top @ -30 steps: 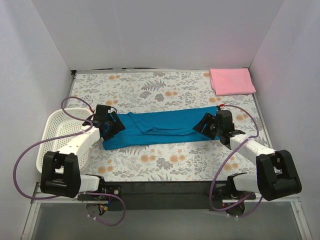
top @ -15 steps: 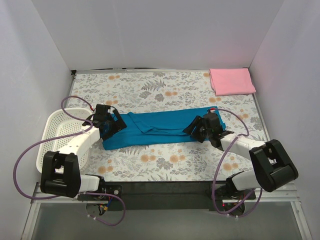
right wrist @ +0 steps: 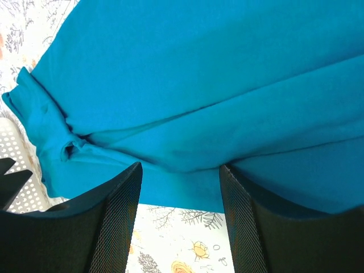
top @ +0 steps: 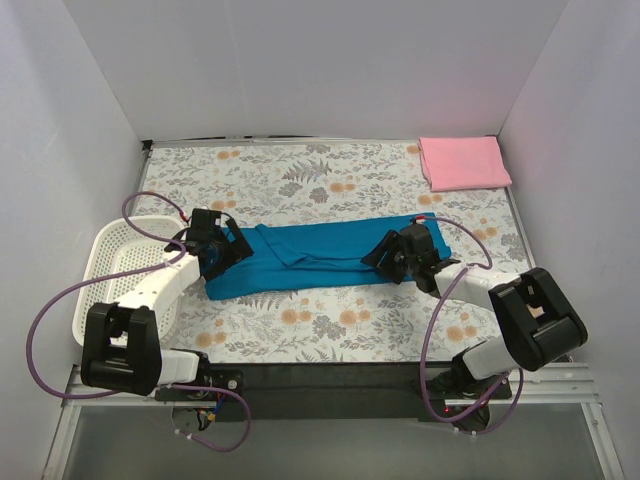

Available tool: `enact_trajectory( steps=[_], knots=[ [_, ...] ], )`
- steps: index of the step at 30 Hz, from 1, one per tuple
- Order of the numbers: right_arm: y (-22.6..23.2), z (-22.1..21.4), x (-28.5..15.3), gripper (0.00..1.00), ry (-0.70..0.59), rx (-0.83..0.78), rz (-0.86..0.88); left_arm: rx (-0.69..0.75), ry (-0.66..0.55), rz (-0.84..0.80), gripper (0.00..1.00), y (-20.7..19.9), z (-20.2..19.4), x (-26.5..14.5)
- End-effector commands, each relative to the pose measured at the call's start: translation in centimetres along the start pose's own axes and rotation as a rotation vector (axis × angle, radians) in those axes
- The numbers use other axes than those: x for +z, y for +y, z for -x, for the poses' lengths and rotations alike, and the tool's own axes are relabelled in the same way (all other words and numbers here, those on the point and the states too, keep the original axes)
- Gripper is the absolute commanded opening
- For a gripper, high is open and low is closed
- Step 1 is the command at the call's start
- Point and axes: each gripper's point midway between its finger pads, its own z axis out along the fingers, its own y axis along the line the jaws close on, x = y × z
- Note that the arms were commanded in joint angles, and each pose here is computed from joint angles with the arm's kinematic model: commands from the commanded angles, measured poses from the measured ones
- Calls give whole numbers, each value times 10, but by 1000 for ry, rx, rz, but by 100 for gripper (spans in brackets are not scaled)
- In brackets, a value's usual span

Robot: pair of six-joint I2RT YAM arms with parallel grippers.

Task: Fold and stack the t-shirts
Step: Fold the tshirt

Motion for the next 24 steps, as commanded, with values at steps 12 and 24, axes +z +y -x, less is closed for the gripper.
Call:
enact_trajectory(
  steps=[12, 24],
  knots=[
    [36, 39, 16, 63, -108, -47, 43, 16, -13, -12, 88, -1, 1, -2],
    [39, 88, 33, 63, -171, -149, 21, 15, -12, 1, 88, 2, 0, -1]
  ],
)
